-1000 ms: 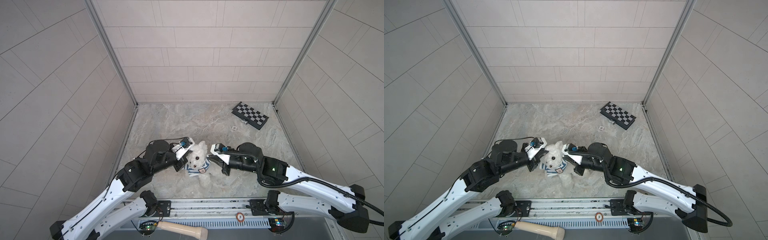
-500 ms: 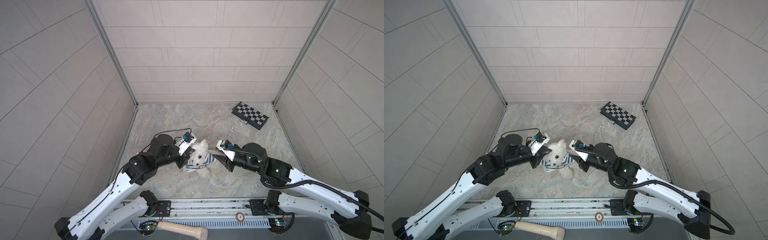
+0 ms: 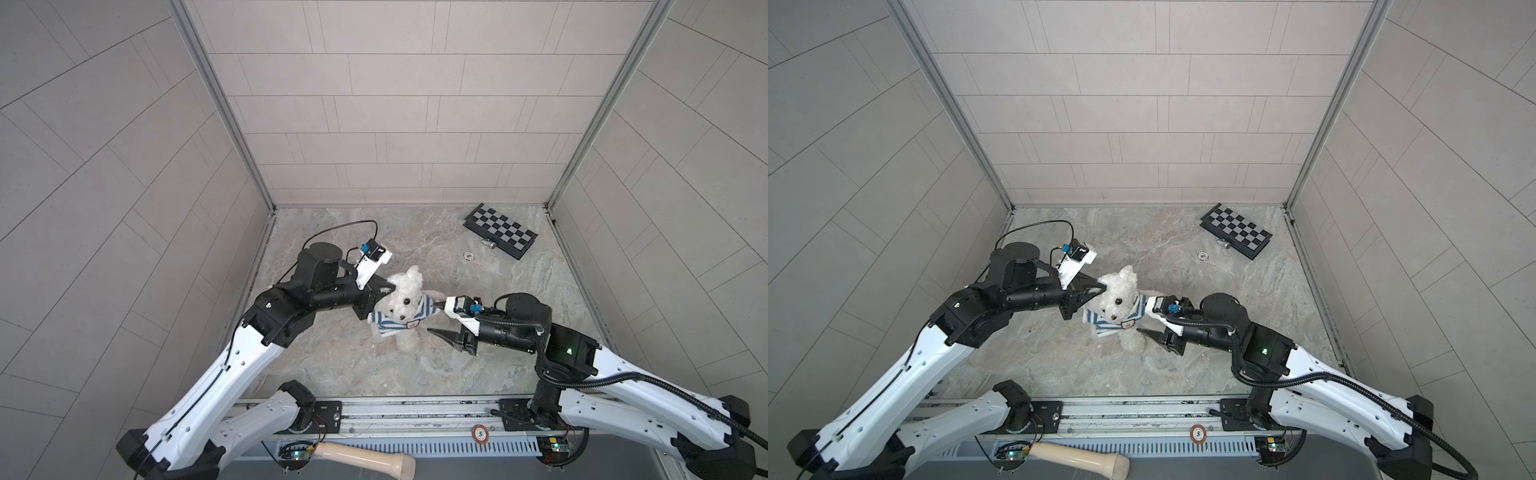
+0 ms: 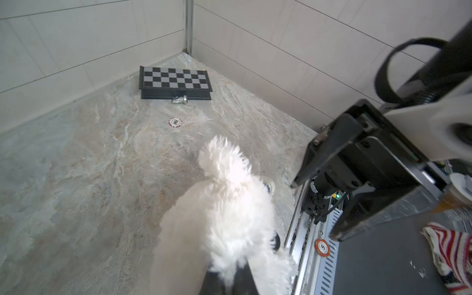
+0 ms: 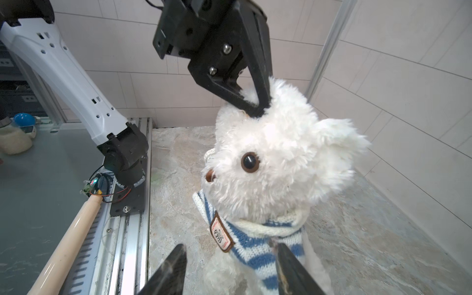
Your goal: Dress the teddy bear
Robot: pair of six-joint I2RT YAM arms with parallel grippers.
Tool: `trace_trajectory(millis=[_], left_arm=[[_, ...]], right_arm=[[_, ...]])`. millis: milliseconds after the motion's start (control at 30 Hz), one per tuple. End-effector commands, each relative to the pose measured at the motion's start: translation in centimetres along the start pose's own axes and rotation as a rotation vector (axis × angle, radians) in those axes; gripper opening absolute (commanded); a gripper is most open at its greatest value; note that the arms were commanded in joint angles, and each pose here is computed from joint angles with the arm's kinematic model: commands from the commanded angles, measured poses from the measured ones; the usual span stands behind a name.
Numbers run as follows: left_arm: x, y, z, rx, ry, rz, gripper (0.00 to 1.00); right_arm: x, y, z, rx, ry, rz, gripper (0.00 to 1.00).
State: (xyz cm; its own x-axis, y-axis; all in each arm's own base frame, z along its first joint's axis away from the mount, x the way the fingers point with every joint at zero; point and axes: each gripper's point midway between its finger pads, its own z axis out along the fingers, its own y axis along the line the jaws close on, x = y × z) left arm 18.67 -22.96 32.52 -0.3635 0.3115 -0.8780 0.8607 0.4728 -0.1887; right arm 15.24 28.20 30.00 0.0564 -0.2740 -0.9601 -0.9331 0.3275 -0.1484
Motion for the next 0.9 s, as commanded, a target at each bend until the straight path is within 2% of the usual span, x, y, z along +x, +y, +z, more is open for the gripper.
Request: trace_trajectory(millis=[0, 133, 267, 500, 633, 867], left_arm=[[0.1, -1.1, -1.3, 0.022, 0.013, 0.130, 0.00], [1.4, 0.1, -0.3, -0.016, 0.093, 0.186, 0.00], [1.0, -0.5, 0.2, -0.002, 0.068, 0.247, 0.00], [0.8, -2.1, 0.5, 0.040, 0.064, 0.346, 0.00], [0.7, -2.2, 0.4, 0.039, 0.064, 0.356, 0.00], [0.5, -2.1, 0.5, 0.027, 0.043, 0.358, 0.00]], right_arm=[[-4.6, 0.4, -0.9, -0.071, -0.078, -0.092, 0.57], [-5.4, -0.2, -0.4, -0.079, 0.002, -0.157, 0.57], [-4.8, -0.3, 1.4, -0.127, 0.080, -0.182, 0.57], [-4.7, -1.8, 4.2, -0.175, 0.096, -0.170, 0.54], [-4.5, -2.2, 5.2, -0.197, 0.102, -0.163, 0.49], [-3.3, -2.0, 6.3, -0.230, 0.134, -0.144, 0.35]])
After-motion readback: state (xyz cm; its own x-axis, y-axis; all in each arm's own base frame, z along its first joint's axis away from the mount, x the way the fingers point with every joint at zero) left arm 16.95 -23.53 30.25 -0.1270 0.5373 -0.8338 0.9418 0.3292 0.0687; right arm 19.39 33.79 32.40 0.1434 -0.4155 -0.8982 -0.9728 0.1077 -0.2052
